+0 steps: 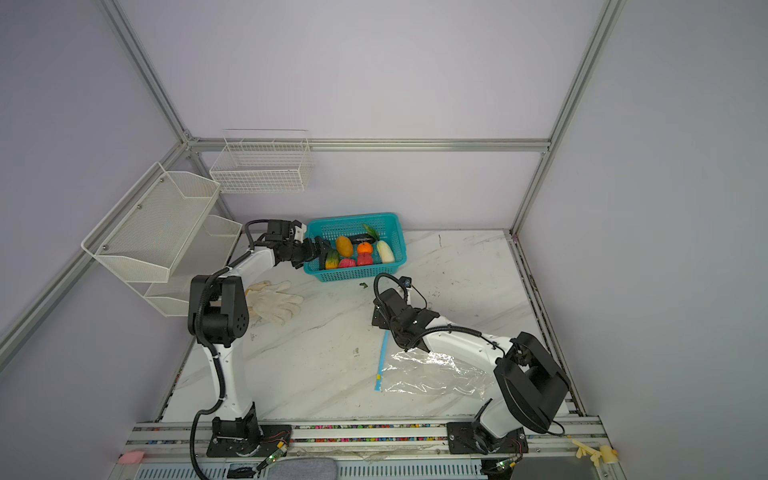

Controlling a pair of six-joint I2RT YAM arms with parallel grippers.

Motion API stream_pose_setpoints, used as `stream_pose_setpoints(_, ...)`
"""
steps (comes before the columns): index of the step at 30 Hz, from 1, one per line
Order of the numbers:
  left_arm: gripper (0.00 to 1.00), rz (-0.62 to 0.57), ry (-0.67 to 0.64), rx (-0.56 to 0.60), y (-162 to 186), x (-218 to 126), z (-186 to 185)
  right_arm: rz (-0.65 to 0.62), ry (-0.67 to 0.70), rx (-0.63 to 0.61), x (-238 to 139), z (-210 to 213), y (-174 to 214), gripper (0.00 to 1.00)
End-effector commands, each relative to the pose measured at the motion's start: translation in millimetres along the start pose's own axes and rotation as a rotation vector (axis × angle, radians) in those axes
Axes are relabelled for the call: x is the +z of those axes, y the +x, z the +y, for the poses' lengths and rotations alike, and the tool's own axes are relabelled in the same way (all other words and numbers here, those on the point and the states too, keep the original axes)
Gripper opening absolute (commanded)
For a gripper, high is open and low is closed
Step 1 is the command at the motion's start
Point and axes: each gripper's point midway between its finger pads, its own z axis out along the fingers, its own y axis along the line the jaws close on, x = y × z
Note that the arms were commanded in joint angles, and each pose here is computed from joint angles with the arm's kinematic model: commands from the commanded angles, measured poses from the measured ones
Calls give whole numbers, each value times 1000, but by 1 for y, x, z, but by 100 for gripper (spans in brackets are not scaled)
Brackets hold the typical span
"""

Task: Place the food in the zip-top bag and seal the zipper
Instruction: 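Lower the right gripper onto the blue zipper edge and close it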

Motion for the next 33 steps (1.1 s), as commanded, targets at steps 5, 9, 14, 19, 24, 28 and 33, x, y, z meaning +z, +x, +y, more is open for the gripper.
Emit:
stream_pose_setpoints(5, 99, -94, 54, 61, -32, -43, -40, 69, 222, 27, 7, -32, 13, 84)
stream_pose_setpoints(9, 99, -110, -2, 54, -16, -72, -36, 95, 258, 25, 9, -31, 21, 77)
stream_pose_setpoints(14, 100, -123, -56, 51, 9, -108, -34, 92, 275, -11, 9, -16, 27, 75)
stream_pose_setpoints(19, 100, -121, -71, 39, 37, -128, -29, 99, 353, -64, 15, -11, 39, 75)
stream_pose_setpoints(24, 100, -116, -58, 33, 53, -137, -29, 105, 403, -107, 20, -7, 49, 73)
stream_pose_setpoints(28, 100, -117, -55, 36, 58, -138, -28, 109, 432, -125, 26, -8, 54, 67)
stream_pose_setpoints(33, 100, -108, -47, 33, 61, -136, -27, 111, 447, -137, 30, -7, 58, 62)
